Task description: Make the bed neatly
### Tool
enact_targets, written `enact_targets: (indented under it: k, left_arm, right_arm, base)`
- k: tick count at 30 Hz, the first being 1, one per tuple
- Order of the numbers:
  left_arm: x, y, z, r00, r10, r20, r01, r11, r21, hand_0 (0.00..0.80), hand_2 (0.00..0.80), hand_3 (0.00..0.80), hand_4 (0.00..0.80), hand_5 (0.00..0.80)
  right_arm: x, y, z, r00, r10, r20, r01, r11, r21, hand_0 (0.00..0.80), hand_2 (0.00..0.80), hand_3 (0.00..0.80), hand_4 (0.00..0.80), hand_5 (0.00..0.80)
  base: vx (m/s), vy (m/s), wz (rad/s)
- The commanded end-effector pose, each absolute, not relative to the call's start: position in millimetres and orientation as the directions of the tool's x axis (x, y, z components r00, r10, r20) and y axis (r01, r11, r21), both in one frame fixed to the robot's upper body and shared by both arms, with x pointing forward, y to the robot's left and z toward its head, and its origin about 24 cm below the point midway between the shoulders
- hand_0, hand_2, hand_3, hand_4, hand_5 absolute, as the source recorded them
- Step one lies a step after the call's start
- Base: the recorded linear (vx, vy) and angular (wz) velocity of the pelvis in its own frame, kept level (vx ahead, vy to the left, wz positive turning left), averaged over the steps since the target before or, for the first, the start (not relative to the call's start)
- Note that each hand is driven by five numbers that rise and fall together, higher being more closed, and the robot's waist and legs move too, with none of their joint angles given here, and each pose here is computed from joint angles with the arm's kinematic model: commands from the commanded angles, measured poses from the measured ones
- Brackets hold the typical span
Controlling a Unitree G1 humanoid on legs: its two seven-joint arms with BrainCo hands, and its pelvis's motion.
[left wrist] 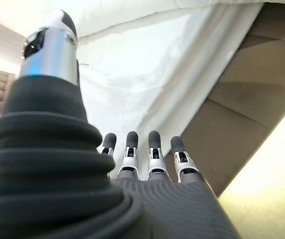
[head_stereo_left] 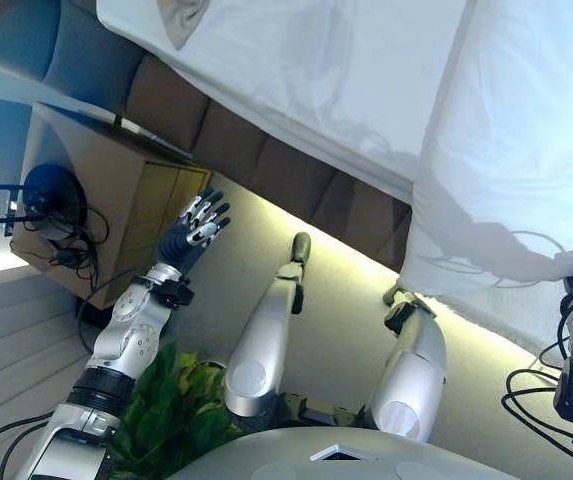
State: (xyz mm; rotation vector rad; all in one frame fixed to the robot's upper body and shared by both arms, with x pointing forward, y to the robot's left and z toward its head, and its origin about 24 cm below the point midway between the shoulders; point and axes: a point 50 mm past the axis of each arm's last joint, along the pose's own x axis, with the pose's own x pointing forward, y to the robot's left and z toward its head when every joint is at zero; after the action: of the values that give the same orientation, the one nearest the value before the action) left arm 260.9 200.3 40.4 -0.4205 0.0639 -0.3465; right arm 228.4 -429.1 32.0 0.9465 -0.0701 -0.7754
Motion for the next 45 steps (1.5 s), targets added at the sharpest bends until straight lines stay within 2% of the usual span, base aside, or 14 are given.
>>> enact_targets:
  k: [1,8,15,23,30,38,43,45]
  left_arm:
    - [260.7,205.9,57.7,0.924,-0.375,0.071,0.371,0.840,-0.396,0.000,0.000,0.000,0.000,0.000]
    - [256.0,212.4,52.7,0.919,-0.394,0.023,0.373,0.845,-0.383,0.000,0.000,0.000,0.000,0.000]
    - [247.8,214.4,32.7,0.913,-0.403,-0.068,0.343,0.846,-0.407,0.000,0.000,0.000,0.000,0.000]
    - [221.0,214.3,1.0,0.901,-0.393,-0.184,0.285,0.855,-0.433,0.000,0.000,0.000,0.000,0.000]
    - [197.2,219.5,-17.9,0.889,-0.389,-0.243,0.251,0.855,-0.453,0.000,0.000,0.000,0.000,0.000]
    - [188.6,214.3,-22.9,0.869,-0.442,-0.223,0.274,0.805,-0.526,0.000,0.000,0.000,0.000,0.000]
    - [189.1,209.1,-23.4,0.848,-0.480,-0.225,0.306,0.790,-0.531,0.000,0.000,0.000,0.000,0.000]
    - [186.5,210.2,-26.3,0.845,-0.480,-0.235,0.302,0.792,-0.530,0.000,0.000,0.000,0.000,0.000]
  right_arm:
    - [238.2,-420.9,36.6,0.807,-0.551,-0.213,0.539,0.540,0.646,0.800,0.800,0.800,0.800,0.800]
    - [243.7,-376.9,-4.8,0.866,-0.406,-0.292,0.489,0.569,0.661,0.800,0.800,0.800,0.800,0.800]
    - [269.1,-315.8,-28.4,0.884,-0.245,-0.398,0.444,0.705,0.553,0.800,0.800,0.800,0.800,0.800]
    - [280.7,-247.0,-48.0,0.857,-0.097,-0.506,0.374,0.793,0.482,0.800,0.800,0.800,0.800,0.800]
    - [287.5,-177.3,-59.2,0.825,0.073,-0.561,0.213,0.879,0.428,0.800,0.800,0.800,0.800,0.800]
    - [285.5,-108.0,-65.7,0.754,0.211,-0.622,0.018,0.940,0.341,0.800,0.800,0.800,0.800,0.800]
    - [286.8,-76.8,-59.2,0.748,0.269,-0.606,-0.103,0.950,0.295,0.800,0.800,0.800,0.800,0.800]
    - [287.5,-70.8,-56.4,0.752,0.274,-0.600,-0.105,0.947,0.302,0.800,0.800,0.800,0.800,0.800]
  base:
    - [0.103,-0.058,0.05]
    - [0.140,-0.044,0.10]
    - [0.182,0.033,0.12]
    - [0.215,0.134,0.22]
    - [0.147,0.123,0.20]
    - [0.030,0.109,0.28]
    - [0.020,0.079,0.28]
    - [0.008,0.051,0.21]
